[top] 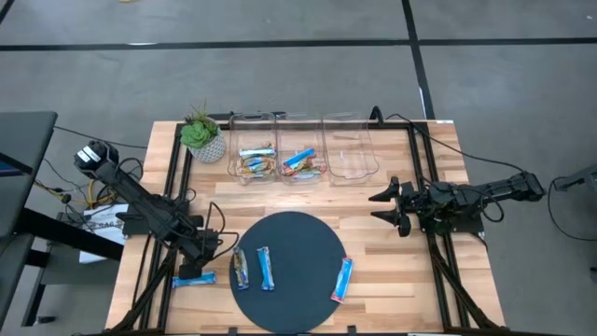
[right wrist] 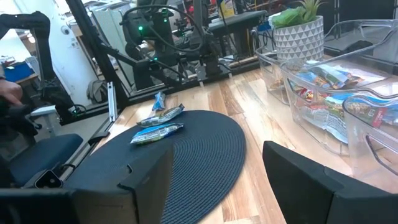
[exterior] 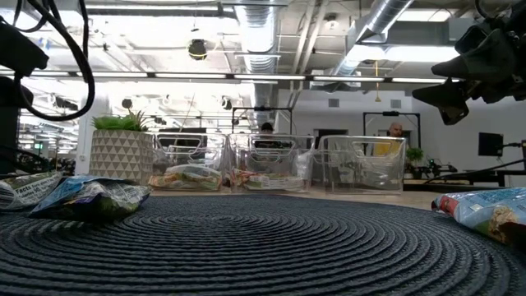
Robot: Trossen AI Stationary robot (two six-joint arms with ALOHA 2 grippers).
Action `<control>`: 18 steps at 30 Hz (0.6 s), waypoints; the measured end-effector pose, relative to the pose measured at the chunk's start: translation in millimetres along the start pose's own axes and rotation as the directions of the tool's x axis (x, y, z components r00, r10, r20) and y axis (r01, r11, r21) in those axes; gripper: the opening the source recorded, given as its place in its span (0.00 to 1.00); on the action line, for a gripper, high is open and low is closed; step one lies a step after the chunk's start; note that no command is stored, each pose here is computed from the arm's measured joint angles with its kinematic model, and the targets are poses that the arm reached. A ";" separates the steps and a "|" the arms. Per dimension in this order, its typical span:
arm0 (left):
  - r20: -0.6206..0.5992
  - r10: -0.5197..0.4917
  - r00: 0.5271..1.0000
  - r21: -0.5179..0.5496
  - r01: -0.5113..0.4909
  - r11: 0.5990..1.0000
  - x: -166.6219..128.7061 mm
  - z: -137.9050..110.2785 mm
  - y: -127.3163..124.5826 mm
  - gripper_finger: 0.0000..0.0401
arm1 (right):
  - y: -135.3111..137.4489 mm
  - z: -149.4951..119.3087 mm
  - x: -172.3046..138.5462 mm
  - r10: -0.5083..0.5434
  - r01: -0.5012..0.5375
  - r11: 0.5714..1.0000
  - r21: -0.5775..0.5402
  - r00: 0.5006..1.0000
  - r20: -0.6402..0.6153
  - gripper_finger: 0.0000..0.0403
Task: Pick and place Granola Bars by type
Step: Put the blue bar into the right transparent bin
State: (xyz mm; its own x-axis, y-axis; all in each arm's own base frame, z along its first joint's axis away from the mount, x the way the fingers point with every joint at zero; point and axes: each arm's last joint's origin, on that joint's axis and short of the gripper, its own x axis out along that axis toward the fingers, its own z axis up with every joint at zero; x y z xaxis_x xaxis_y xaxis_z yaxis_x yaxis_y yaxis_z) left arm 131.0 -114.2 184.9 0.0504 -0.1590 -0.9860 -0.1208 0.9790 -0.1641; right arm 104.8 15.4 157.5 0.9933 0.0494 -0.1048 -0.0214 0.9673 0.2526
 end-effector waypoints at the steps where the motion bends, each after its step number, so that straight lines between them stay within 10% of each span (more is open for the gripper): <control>1: 0.000 0.000 1.000 0.000 0.000 1.000 0.0 -0.3 -0.2 0.46 | 0.0 -0.1 0.0 0.000 0.000 1.000 0.000 1.000 -0.001 0.60; 11: 0.021 0.029 0.999 -0.014 -0.029 0.999 4.7 -2.5 1.2 0.46 | 0.0 -0.1 0.0 -0.001 0.001 1.000 0.000 1.000 0.000 0.60; 18: 0.004 -0.123 0.992 -0.036 0.123 0.992 18.0 -4.9 -5.6 0.46 | 0.0 0.0 0.0 0.000 0.000 1.000 0.000 1.000 0.000 0.60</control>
State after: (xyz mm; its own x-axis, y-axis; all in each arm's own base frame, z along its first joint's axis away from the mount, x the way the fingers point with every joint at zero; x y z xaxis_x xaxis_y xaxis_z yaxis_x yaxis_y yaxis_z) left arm 127.8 -123.2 167.9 0.0691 -0.2775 -0.9582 -0.1491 0.9469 -0.2850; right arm 104.9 15.4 157.6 0.9933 0.0493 -0.1044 -0.0214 0.9673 0.2526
